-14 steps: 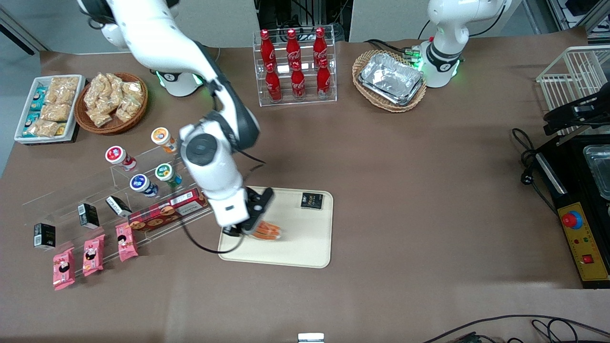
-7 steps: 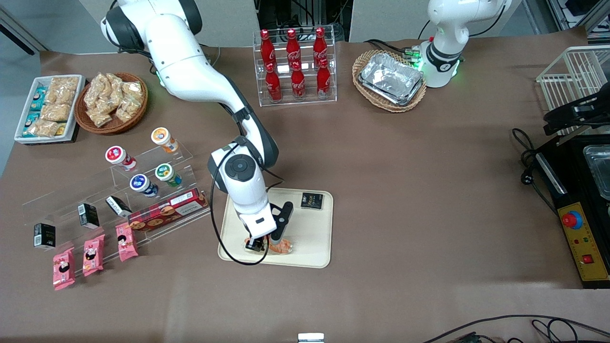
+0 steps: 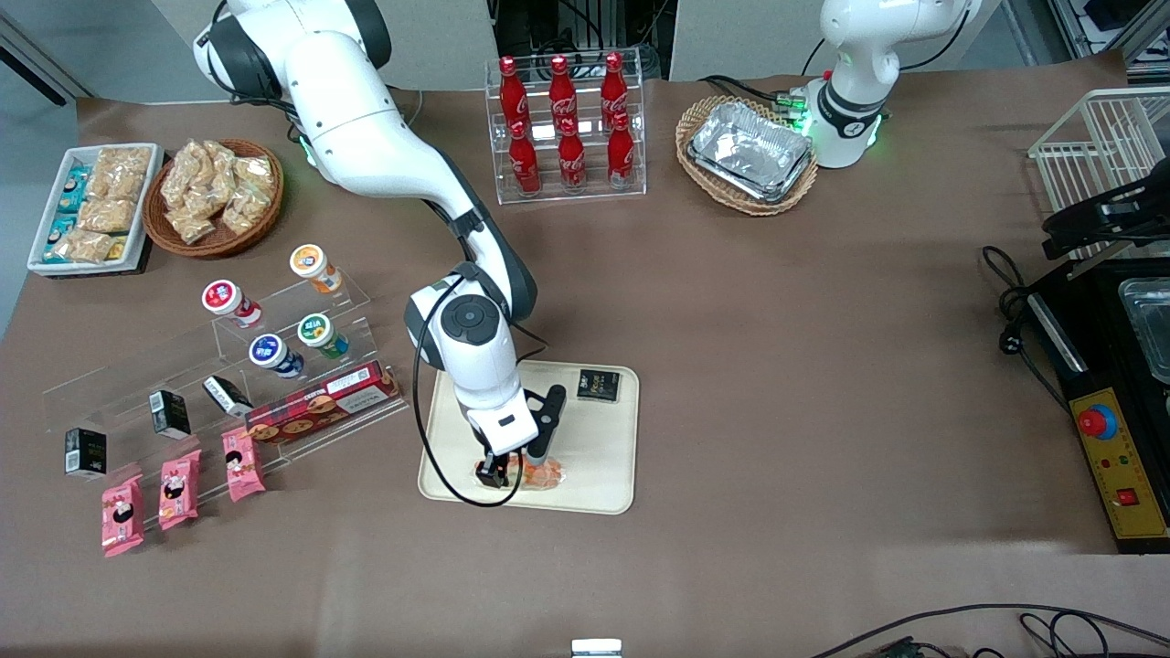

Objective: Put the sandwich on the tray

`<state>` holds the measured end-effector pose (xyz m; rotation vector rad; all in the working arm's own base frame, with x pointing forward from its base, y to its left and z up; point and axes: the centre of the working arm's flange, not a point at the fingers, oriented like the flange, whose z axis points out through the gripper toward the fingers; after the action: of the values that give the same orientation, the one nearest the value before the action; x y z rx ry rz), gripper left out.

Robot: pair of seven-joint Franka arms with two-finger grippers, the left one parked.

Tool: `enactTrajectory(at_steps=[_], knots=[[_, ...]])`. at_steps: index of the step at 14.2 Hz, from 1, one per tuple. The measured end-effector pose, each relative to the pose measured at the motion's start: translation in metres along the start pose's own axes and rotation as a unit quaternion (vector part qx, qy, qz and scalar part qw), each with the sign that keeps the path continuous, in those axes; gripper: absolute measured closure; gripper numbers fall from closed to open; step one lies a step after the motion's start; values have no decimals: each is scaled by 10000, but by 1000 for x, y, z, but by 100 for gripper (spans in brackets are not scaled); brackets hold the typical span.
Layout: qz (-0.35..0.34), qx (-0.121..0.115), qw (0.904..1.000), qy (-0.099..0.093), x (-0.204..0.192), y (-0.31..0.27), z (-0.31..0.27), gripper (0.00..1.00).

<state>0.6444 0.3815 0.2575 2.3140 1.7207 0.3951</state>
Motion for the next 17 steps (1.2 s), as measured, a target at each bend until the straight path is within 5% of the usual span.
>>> enactTrajectory(at_steps=[4,10,17], knots=[[-28,22,10000,-13,2,-5,2,0],[321,211,9993,17,-1,6,-17,0],[1466,993,9842,-91,-51,75,-192,0]])
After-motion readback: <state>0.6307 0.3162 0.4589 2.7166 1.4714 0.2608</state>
